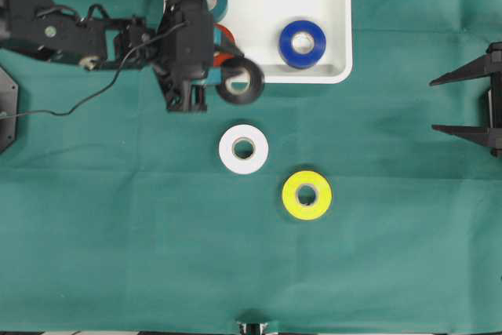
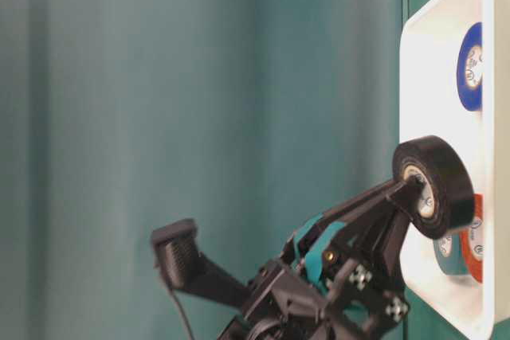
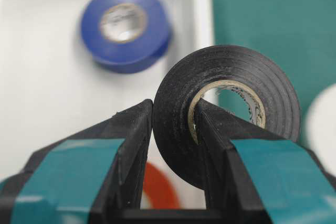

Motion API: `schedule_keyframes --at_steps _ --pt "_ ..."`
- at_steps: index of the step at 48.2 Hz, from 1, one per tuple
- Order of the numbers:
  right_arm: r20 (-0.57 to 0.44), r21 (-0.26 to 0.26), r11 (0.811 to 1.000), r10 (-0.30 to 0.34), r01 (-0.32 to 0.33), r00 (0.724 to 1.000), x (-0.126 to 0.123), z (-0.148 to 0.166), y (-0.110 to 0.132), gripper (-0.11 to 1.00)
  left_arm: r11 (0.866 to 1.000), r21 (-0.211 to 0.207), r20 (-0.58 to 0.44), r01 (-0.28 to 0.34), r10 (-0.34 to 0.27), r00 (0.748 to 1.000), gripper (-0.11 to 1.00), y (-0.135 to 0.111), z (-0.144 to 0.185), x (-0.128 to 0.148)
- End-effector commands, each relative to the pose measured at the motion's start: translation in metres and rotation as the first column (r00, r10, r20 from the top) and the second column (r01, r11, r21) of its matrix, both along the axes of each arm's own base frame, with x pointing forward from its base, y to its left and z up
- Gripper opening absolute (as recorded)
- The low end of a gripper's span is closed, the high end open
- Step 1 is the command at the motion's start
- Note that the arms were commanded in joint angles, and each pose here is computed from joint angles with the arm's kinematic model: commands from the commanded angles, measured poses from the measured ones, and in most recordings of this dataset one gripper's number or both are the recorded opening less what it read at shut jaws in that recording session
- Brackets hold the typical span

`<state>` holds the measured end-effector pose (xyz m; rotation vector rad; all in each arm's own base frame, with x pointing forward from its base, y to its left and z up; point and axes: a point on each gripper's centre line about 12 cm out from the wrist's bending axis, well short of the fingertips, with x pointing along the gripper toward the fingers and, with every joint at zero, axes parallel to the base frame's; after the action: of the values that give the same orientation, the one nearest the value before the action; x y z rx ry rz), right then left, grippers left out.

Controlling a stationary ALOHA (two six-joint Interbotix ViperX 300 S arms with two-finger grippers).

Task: Put the tape into the white case with the left arm.
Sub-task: 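Lift the black roll and carry it into the white tray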

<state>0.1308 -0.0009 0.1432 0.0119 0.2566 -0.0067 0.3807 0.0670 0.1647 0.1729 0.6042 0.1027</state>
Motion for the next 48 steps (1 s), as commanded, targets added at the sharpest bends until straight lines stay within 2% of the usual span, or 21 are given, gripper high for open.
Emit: schedule_keyframes --at_steps 1,27,40,48 --pt "0.015 0.002 1.000 -0.001 0.001 1.000 0.002 0.005 0.000 0.86 1.000 0.017 0.041 -0.022 0.022 0.999 0.23 0.013 0.013 0.008" --pt "0.015 0.002 1.000 -0.001 0.001 1.000 0.002 0.005 0.000 0.86 0.988 0.088 0.013 -0.130 0.129 0.992 0.23 0.084 -0.001 0.022" --pt "0.015 0.002 1.000 0.000 0.000 1.000 0.002 0.005 0.000 0.86 0.979 0.087 0.002 -0.187 0.187 0.982 0.23 0.111 -0.009 0.020" --pt "0.015 0.002 1.000 -0.001 0.001 1.000 0.002 0.005 0.000 0.86 0.977 0.084 -0.003 -0.196 0.197 0.980 0.23 0.114 -0.011 0.018"
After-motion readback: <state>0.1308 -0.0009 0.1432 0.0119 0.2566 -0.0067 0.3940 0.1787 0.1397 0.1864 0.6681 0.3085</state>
